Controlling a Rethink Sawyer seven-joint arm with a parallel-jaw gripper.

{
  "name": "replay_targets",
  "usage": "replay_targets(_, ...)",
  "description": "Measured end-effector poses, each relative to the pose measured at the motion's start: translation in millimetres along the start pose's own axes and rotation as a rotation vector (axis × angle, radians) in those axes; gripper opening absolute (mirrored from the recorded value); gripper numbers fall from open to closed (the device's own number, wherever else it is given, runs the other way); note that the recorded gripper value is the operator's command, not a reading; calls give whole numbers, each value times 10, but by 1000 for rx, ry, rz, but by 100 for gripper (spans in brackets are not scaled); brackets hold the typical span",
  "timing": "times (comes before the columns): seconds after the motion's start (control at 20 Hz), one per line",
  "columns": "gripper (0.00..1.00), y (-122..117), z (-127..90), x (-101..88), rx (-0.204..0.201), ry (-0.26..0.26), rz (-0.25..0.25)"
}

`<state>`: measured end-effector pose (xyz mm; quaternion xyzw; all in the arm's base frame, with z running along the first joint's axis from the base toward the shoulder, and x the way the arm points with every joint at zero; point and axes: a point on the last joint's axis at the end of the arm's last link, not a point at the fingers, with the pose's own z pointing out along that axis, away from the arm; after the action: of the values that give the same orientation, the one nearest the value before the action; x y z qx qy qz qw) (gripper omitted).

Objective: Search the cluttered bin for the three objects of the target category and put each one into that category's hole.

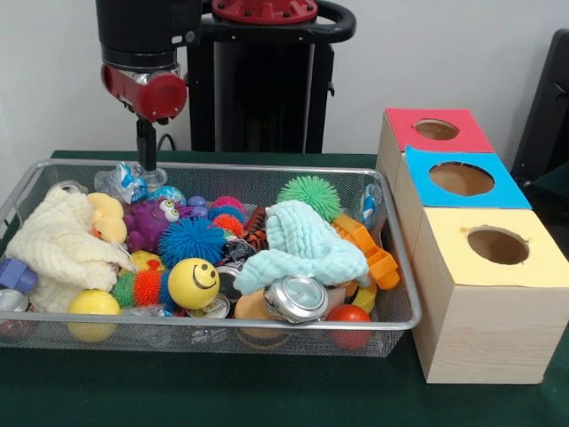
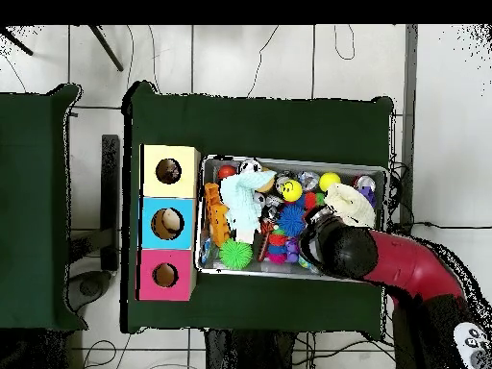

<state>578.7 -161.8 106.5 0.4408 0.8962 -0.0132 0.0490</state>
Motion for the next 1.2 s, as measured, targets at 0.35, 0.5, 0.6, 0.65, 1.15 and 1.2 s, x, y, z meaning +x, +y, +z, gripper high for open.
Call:
replay_targets(0.35, 100, 39, 210, 88, -8, 5, -59)
replay_targets(0.5, 100, 66, 292, 96, -15, 8, -79)
replay_targets(0.6, 100, 68, 357, 94, -18, 12, -89)
replay_targets(0.65, 100, 63, 385, 91, -19, 15, -92)
replay_targets(1.15, 100, -97, 574, 51, -26, 30, -116)
replay_targets(1.2, 100, -113, 577, 41, -25, 29, -117)
